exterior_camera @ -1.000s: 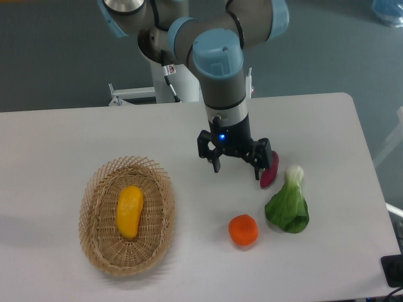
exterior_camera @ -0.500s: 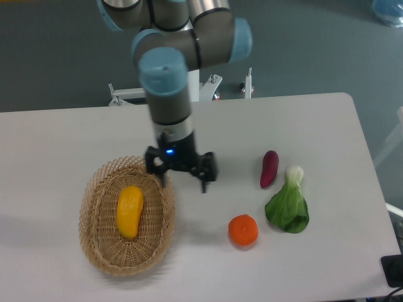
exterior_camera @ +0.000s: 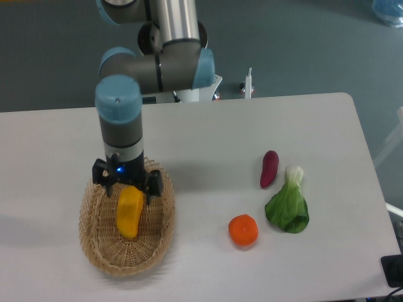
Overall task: Pick up the mango from the basket
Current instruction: 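Lower the gripper onto the yellow mango and close on it, then lift the mango out of the basket and carry it toward the bok choy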
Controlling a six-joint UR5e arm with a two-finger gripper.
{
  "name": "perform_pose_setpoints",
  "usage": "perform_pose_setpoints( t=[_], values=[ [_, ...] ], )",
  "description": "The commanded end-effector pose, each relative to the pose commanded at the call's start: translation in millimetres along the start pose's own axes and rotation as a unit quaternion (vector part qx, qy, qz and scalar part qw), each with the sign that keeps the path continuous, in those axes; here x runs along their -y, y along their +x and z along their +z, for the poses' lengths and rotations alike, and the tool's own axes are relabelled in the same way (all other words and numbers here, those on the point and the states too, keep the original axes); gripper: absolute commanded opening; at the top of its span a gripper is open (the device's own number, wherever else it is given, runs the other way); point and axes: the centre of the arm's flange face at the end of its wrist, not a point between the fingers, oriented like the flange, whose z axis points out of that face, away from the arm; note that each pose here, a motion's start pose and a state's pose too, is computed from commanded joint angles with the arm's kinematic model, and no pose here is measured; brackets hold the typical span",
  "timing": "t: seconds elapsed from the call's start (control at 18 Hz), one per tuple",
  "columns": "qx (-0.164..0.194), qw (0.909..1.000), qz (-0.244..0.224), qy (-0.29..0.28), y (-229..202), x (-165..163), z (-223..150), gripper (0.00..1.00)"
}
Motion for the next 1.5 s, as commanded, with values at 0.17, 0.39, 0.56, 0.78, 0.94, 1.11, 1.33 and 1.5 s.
perform_pose_setpoints(
  t=[0.17,0.39,0.56,0.78,0.94,1.11,1.33,1.5],
  values=[
    [0.0,0.9999,0.01,-0.011,-2.0,-1.3,14.0,1.0],
    [-0.003,0.9996,0.01,-0.025,-1.9,-7.5,28.4,1.0],
    [-0.006,0.9994,0.008,-0.032,-2.1,-10.2,38.2,1.0],
    [-0.008,0.9992,0.005,-0.038,-2.4,-11.5,45.1,1.0],
    [-0.009,0.9991,0.005,-0.042,-2.2,-12.1,51.3,1.0],
    [-0.009,0.999,0.004,-0.043,-2.4,-11.7,52.5,0.87],
    [-0.007,0.9992,0.006,-0.039,-2.3,-10.6,47.5,0.59],
    [-0.006,0.9994,0.008,-0.033,-2.5,-7.3,41.4,0.55]
  ],
)
